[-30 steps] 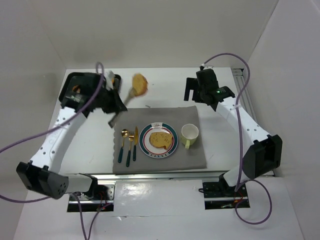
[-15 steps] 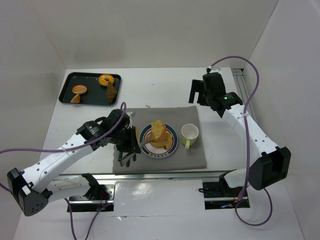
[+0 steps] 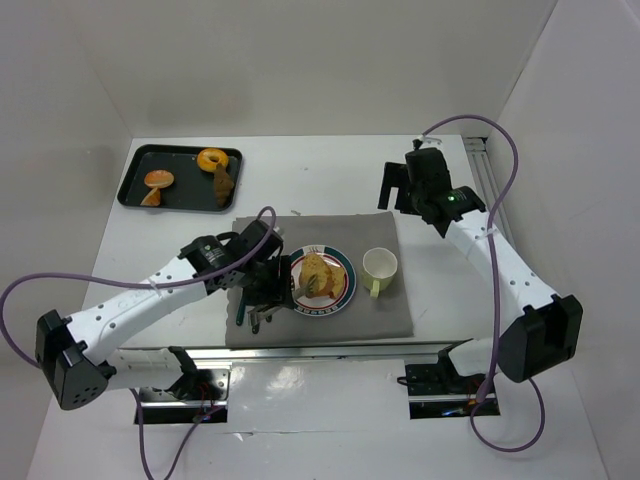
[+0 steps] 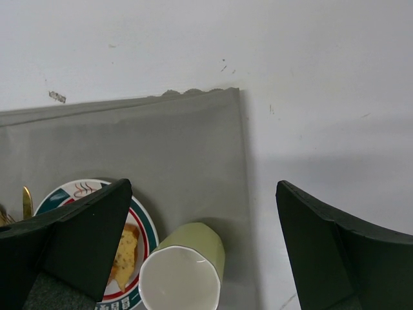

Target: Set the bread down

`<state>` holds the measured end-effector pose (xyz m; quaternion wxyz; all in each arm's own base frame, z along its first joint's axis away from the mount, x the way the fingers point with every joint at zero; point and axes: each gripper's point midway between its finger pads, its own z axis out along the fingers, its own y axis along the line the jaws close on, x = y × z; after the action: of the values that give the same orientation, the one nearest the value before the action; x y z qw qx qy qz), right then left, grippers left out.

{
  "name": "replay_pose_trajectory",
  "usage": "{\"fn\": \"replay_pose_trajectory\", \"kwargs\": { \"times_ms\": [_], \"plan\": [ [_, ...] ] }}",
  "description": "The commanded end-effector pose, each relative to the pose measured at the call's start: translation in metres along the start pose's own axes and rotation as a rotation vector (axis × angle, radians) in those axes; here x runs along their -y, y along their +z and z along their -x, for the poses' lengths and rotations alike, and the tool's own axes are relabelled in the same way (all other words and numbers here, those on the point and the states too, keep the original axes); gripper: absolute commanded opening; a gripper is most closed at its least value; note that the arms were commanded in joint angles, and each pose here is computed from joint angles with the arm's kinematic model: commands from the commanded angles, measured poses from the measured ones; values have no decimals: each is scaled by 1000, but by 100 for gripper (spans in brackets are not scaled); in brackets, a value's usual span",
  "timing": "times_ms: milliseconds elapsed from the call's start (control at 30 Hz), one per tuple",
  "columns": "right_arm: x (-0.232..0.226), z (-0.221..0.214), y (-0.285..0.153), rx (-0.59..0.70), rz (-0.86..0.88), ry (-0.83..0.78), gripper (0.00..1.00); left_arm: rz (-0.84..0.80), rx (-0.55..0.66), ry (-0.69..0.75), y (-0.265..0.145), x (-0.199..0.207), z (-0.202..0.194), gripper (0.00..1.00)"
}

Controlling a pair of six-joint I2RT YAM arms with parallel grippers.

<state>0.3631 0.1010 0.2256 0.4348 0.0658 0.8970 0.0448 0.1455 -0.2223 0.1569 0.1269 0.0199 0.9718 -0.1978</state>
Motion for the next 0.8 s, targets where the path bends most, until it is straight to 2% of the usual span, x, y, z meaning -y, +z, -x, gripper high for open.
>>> {"fn": "replay_pose_trajectory", "kwargs": {
  "times_ms": [0,200,467,600,767],
  "plan": [
    [1,12,-5,49,2,18,100,7,72,-17,-20,9,17,65],
    [-1,14,-1,48,2,18,100,72,177,-20,-55,4,37,64],
    [-7,16,6,39,18,17,100,131,230,-62,-59,-19,55,64],
    [-9,15,10,35,26,16,100,131,343,-95,-78,-32,100,62],
    [-15,16,21,1,26,9,100,172,427,-51,-82,-43,160,61]
  ]
}}
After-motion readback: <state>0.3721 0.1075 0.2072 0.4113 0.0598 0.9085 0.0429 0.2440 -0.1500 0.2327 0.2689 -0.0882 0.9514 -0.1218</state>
